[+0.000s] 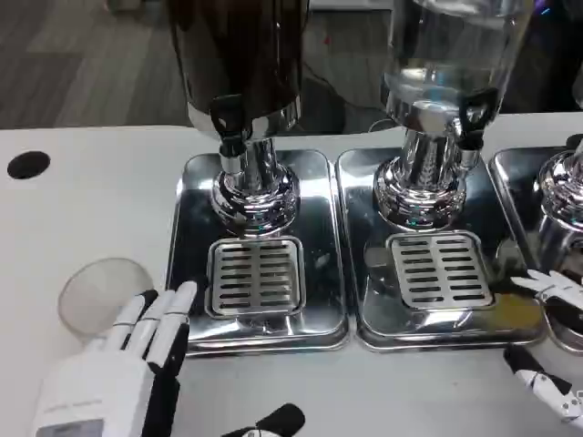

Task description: Grasp the cup under the faucet to collect the drink, then remove the cup.

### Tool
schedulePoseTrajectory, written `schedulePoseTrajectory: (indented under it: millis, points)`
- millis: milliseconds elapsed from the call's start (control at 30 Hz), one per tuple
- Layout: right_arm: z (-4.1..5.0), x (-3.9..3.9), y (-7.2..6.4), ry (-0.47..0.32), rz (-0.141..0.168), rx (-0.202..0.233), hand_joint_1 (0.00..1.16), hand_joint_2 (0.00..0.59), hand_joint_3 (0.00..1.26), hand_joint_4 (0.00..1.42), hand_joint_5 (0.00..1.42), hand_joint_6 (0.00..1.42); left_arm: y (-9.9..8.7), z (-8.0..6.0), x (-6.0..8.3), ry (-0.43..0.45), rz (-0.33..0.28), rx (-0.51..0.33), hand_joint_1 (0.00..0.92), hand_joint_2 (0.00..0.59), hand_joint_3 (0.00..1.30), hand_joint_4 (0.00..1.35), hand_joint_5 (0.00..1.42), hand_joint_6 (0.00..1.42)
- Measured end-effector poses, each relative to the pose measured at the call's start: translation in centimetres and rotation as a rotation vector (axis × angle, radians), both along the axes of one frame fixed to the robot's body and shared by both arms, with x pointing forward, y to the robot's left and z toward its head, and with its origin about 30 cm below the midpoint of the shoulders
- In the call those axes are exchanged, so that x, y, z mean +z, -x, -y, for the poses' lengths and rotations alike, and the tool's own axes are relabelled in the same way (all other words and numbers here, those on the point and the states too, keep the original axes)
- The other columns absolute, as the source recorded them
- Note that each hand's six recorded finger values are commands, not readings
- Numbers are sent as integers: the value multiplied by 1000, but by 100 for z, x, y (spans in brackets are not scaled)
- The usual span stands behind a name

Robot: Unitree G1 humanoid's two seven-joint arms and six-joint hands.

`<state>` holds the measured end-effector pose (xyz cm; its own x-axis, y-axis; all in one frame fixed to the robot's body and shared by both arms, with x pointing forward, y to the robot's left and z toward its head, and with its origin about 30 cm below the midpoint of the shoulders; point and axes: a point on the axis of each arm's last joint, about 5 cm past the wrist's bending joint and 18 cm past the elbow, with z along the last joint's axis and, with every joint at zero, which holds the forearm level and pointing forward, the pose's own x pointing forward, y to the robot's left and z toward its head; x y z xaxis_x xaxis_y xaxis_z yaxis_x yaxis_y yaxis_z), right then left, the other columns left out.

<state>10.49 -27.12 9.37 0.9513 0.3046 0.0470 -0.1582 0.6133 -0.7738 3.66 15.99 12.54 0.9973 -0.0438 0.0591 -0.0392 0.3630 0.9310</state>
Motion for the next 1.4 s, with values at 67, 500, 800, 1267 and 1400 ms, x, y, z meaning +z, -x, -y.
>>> schedulePoseTrajectory:
  millis: [67,500,800,1267,1400]
  points:
    - [-1,-1,-4,0,-2,-1,486,378,254,141,83,7,-10,0,2,0,3,-1,0,84,121,1,103,283]
    - [-5,-1,-14,0,-3,-2,477,385,254,142,93,7,-22,-4,-12,6,-4,3,0,89,124,1,103,284]
    - [-6,1,-16,1,-5,-2,466,380,254,142,96,7,-41,-13,-23,28,-1,7,0,88,124,1,103,285]
    - [-2,27,-16,-22,10,-27,458,380,254,142,96,7,-134,-50,-11,21,17,39,0,80,134,20,134,387]
    - [10,27,-10,-25,10,-34,457,380,254,142,96,7,-192,-120,7,28,16,96,0,77,134,23,143,422]
